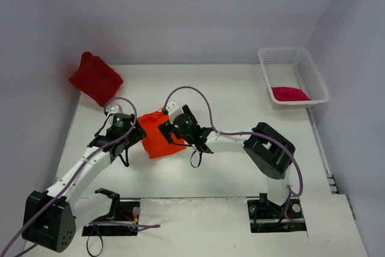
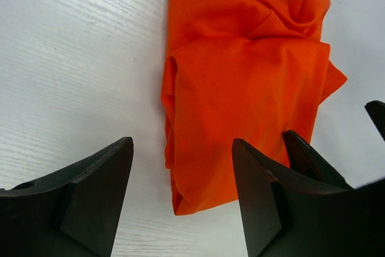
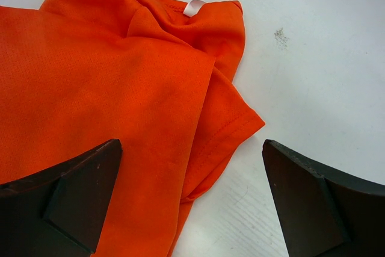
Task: Fold and stack the t-shirts
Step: Smooth out wrinkles on the folded tshirt
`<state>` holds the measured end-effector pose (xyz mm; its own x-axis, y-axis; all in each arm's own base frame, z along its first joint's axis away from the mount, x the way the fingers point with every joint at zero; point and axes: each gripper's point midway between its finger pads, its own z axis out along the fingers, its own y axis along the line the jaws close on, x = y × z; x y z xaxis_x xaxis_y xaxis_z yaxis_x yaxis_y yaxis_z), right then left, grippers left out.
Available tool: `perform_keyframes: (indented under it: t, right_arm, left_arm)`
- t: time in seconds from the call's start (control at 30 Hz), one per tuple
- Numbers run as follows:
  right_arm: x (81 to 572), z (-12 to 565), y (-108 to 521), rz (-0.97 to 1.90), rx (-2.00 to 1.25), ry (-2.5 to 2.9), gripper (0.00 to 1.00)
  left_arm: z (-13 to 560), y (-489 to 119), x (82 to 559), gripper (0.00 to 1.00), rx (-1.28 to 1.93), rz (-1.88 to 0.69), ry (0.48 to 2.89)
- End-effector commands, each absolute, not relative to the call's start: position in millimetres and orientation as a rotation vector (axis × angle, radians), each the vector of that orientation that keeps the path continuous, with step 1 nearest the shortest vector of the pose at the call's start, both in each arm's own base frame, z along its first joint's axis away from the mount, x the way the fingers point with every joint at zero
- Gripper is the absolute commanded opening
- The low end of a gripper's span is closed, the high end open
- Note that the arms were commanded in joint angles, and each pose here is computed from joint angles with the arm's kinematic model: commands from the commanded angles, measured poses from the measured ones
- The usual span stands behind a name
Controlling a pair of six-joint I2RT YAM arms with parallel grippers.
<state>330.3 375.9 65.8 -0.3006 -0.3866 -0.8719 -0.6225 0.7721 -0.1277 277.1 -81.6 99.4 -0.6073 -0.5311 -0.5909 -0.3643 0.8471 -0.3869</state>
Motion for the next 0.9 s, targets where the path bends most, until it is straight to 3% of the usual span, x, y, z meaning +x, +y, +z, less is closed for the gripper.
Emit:
perform_keyframes:
  t: [0.0,0.87]
  right_arm:
    - [344,94,390,0.317,-0.72,1.843,1.0]
    - [329,46,362,0.252,-0.721,1.953,1.0]
  left_arm:
    - [111,-79,282,0.61,-0.689,-0.335,2.231]
    - [59,-81,293,0.61,-0.789,-0.486,2.207]
